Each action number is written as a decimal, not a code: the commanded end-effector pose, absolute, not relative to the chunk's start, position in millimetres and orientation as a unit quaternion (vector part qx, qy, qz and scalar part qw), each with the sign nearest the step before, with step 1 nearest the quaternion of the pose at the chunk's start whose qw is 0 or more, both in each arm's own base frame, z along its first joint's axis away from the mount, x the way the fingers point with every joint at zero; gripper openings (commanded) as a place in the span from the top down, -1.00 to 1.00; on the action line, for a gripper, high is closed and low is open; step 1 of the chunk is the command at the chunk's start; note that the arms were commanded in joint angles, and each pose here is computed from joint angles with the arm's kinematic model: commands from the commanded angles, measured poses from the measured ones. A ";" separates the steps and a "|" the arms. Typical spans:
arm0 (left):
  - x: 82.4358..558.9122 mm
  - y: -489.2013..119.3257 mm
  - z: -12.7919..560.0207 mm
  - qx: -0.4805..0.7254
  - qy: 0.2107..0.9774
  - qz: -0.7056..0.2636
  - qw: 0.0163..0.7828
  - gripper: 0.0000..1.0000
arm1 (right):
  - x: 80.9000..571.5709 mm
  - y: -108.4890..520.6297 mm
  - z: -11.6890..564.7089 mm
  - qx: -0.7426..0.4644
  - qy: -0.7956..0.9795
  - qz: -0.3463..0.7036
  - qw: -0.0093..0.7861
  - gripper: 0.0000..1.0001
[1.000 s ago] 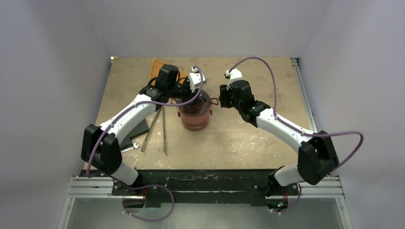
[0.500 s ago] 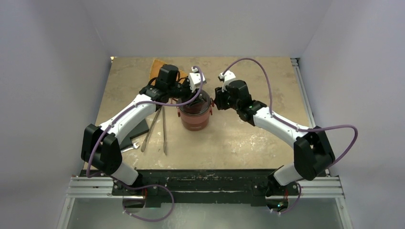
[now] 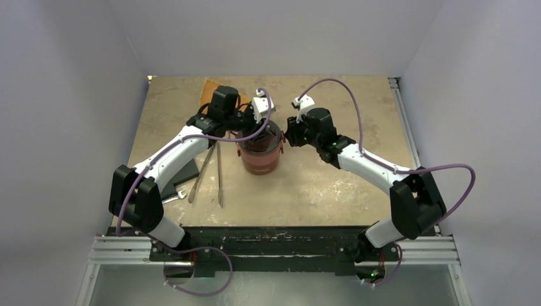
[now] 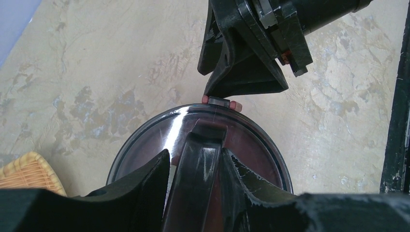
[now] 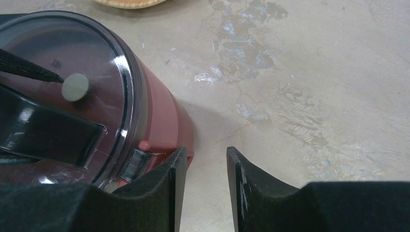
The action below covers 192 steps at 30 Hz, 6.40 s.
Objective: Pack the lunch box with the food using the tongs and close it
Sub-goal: Close the fastener on the packing box.
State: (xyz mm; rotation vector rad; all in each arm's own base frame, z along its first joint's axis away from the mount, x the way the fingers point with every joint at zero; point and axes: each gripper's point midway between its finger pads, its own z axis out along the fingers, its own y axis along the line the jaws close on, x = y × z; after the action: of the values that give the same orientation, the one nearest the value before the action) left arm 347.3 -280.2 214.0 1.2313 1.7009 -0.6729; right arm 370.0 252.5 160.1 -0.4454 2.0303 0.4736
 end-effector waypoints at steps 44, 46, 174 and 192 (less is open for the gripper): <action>348.4 -292.3 207.2 0.507 0.685 -0.268 0.449 0.34 | 354.1 291.6 184.3 -0.196 0.789 0.307 0.496 0.25; 352.2 -290.1 213.5 0.494 0.692 -0.260 0.457 0.20 | 355.3 281.5 178.3 -0.164 0.808 0.288 0.487 0.24; 353.6 -177.8 173.5 -0.053 0.816 -0.370 0.440 0.28 | 314.1 318.9 77.9 -0.149 0.876 0.048 0.457 -0.55; 362.5 -204.5 153.1 0.009 0.869 -0.290 0.401 0.55 | 302.2 329.4 61.3 -0.171 0.873 0.039 0.455 -0.48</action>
State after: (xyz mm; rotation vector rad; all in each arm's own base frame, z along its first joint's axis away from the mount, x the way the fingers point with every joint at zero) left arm 353.2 -162.5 116.2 -0.0743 2.2933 -0.5834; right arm 356.9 358.0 212.8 -0.1228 1.7754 0.3565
